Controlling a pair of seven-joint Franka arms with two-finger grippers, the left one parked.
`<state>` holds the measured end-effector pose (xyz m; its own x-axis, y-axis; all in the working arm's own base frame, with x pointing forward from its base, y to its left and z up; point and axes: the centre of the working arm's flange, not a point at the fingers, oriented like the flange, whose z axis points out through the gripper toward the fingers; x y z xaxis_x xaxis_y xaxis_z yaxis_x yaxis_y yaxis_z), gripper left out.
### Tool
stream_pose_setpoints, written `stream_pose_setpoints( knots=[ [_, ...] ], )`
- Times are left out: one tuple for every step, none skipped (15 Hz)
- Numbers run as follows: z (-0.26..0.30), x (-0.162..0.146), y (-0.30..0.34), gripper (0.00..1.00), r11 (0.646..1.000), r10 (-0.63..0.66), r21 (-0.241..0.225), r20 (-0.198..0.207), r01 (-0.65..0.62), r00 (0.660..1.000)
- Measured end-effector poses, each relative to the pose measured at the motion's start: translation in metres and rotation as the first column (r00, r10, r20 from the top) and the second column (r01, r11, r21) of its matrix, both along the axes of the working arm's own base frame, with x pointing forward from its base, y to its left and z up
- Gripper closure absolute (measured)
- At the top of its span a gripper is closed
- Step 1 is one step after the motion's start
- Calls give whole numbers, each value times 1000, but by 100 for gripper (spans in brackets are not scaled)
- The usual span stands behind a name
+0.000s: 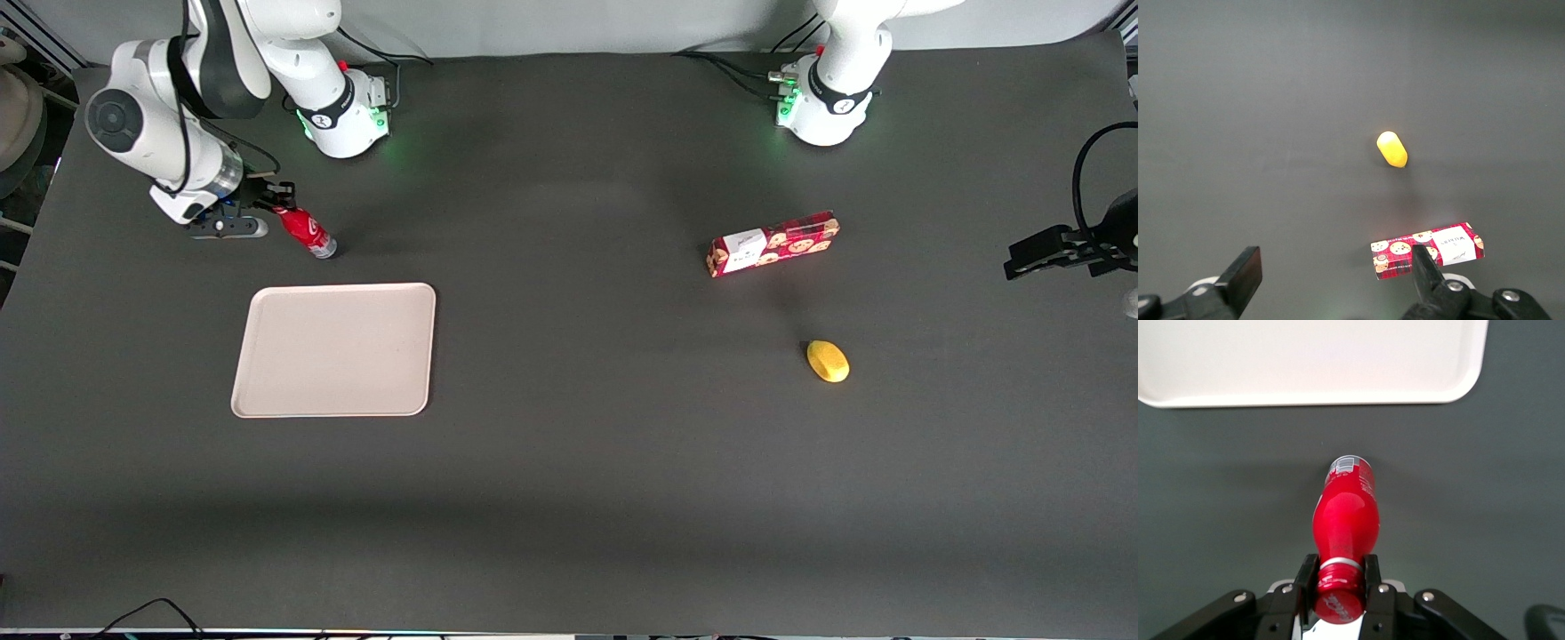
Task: Place coke bottle on tray
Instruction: 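Carry the held red bottle over the white tray with the right gripper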
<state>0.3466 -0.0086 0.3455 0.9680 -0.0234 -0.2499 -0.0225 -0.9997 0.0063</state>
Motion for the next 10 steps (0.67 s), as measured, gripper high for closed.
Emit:
stream_pose_setpoints(
  knots=[
    [13,8,-2,68,1000,-4,1,11,4,1000],
    [27,17,-3,68,1000,-5,0,24,5,1000],
    [40,26,-5,68,1000,3,-13,32,-2,999],
    [54,37,-7,68,1000,10,-27,36,-9,999],
    [67,50,-11,68,999,12,-38,36,-11,999],
    [79,64,-15,68,999,18,-40,36,-17,999],
    [90,80,-20,68,999,28,-36,40,-27,999],
    [97,95,-27,68,999,36,-32,47,-34,998],
    [101,110,-35,68,999,42,-28,54,-41,998],
    [100,124,-44,68,998,51,-24,53,-49,997]
  ],
)
